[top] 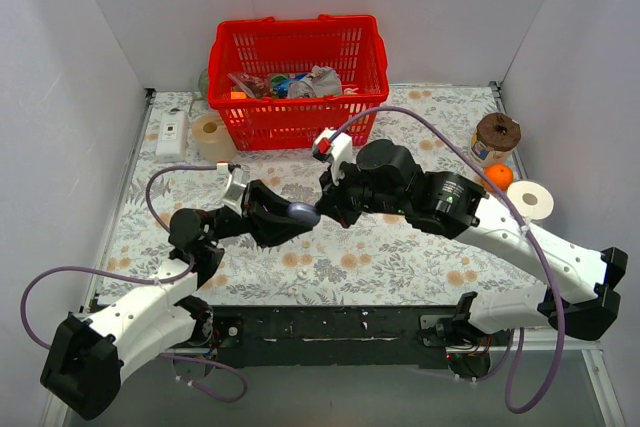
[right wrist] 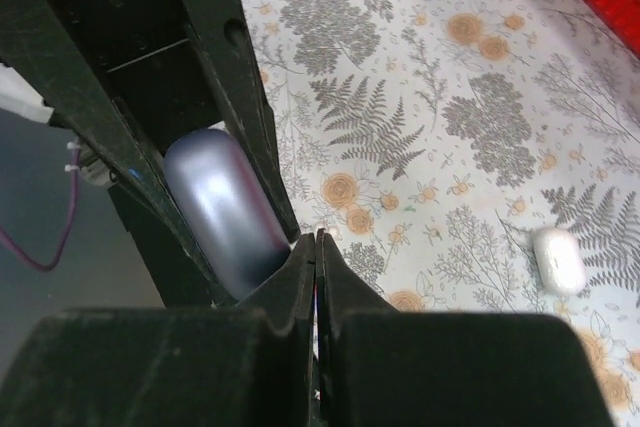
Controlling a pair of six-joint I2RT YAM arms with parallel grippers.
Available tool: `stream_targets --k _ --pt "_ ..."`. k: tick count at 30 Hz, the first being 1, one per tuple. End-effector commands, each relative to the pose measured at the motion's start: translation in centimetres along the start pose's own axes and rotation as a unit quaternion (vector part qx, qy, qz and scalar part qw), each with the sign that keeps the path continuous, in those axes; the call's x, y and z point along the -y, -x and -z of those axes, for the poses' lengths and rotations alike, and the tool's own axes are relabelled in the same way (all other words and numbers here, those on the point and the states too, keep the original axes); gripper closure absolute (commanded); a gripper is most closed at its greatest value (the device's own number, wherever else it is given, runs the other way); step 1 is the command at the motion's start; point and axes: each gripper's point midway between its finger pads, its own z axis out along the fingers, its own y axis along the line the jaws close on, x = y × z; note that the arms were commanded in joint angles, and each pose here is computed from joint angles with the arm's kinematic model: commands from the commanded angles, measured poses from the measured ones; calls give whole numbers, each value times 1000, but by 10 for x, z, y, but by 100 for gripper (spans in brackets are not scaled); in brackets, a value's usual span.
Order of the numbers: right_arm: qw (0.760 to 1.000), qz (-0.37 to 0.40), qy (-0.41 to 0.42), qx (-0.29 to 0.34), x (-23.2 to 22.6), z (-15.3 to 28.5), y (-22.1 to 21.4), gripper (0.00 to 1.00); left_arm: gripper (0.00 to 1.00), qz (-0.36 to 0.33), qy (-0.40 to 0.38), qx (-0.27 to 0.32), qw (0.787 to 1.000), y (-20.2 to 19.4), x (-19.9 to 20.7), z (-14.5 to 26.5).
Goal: Insert the wireless bluetooth earbuds into the charging case
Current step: Close the charging case, then place the charging case at the center of the board.
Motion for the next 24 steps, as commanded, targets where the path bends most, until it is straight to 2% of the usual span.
stream_targets --k 1,3,5,6,10,12,21,24 --pt "988 -51 -135 52 45 22 12 99 100 7 106 43 993 23 -38 -4" --pt "981 -80 -171 40 66 21 -9 99 100 77 217 23 973 -1 -79 9" --pt "977 -112 -174 48 80 25 -22 99 100 135 326 5 936 -24 -120 30" --pt "976 -121 -179 34 88 18 -42 98 100 157 346 -7 925 -34 -129 36" --pt "976 -137 -166 15 87 11 -78 97 100 284 414 -46 863 -85 -174 67" --pt "976 -144 -162 11 86 10 -89 97 100 315 419 -45 850 -95 -183 72" --pt "976 -155 -151 11 82 14 -115 96 100 344 539 -90 764 -149 -243 118" --pt "976 -158 -152 7 83 13 -122 96 95 353 559 -113 742 -166 -250 129"
